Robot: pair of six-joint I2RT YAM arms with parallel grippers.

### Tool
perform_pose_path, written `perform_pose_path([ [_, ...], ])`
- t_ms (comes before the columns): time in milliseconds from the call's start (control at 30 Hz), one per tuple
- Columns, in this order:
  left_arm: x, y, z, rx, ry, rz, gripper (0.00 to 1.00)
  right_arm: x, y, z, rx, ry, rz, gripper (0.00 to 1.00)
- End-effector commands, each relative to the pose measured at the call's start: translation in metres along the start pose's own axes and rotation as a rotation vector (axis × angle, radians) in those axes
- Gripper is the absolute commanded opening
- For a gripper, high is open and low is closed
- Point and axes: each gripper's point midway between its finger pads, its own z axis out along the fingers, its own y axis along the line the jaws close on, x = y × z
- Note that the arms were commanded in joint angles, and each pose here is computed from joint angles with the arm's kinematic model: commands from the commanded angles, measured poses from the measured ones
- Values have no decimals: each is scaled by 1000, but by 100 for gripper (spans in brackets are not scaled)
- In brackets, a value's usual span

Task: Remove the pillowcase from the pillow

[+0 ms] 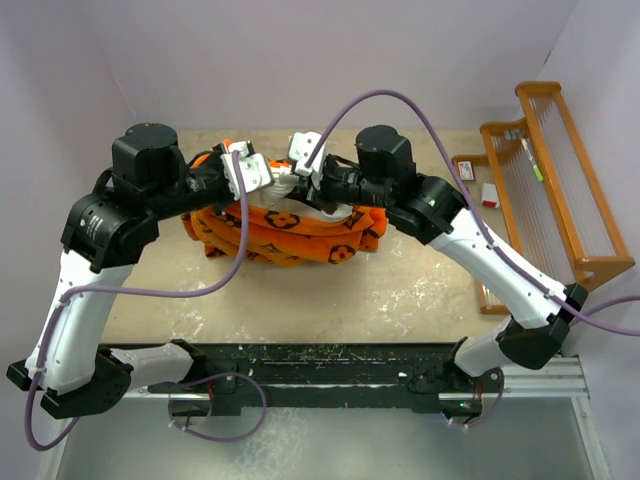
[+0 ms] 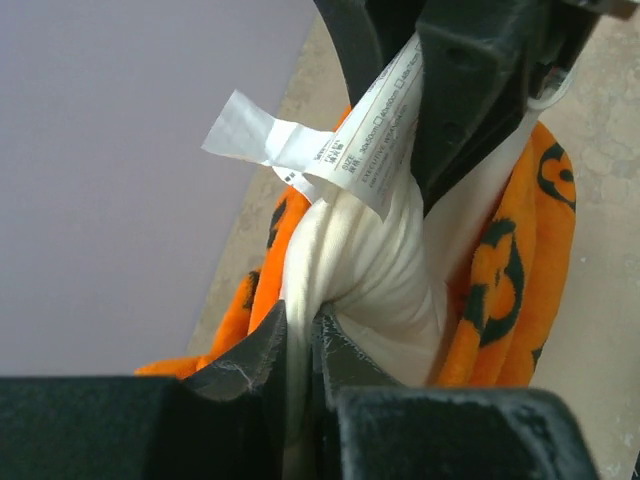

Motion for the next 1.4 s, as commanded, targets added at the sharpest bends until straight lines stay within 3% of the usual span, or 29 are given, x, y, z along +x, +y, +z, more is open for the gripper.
perform_pose_path([
  [0,-64,25,-41,-139,-229,60,23,-25,-31,-23,103,-132,60,0],
  [100,-58,24,-43,-148,-207,33,57,-16,-35,-30,133,-131,91,0],
  [167,-51,26,-45,-172,-177,8,68,-14,-41,-35,172,-137,109,0],
  [300,-31,31,-50,-239,-99,-26,71,-16,-52,-50,243,-173,110,0],
  [433,-20,41,-47,-314,-73,-63,66,-18,-48,-52,228,-182,106,0],
  [633,-26,34,-40,-243,-84,-70,67,-16,-43,-60,220,-169,98,0],
  [767,-20,16,-29,-135,-61,-61,57,-14,-36,-67,209,-172,88,0],
  [833,-20,12,-25,-106,-57,-101,42,-15,-36,-68,213,-174,92,0],
  [933,-19,22,-26,-164,-54,-106,10,-15,-37,-73,230,-175,92,0],
  [1000,-15,33,-31,-238,-45,-94,0,-15,-40,-79,256,-175,89,0],
  [1367,19,85,-60,-605,97,-41,0,-11,-49,-103,323,-193,111,0],
])
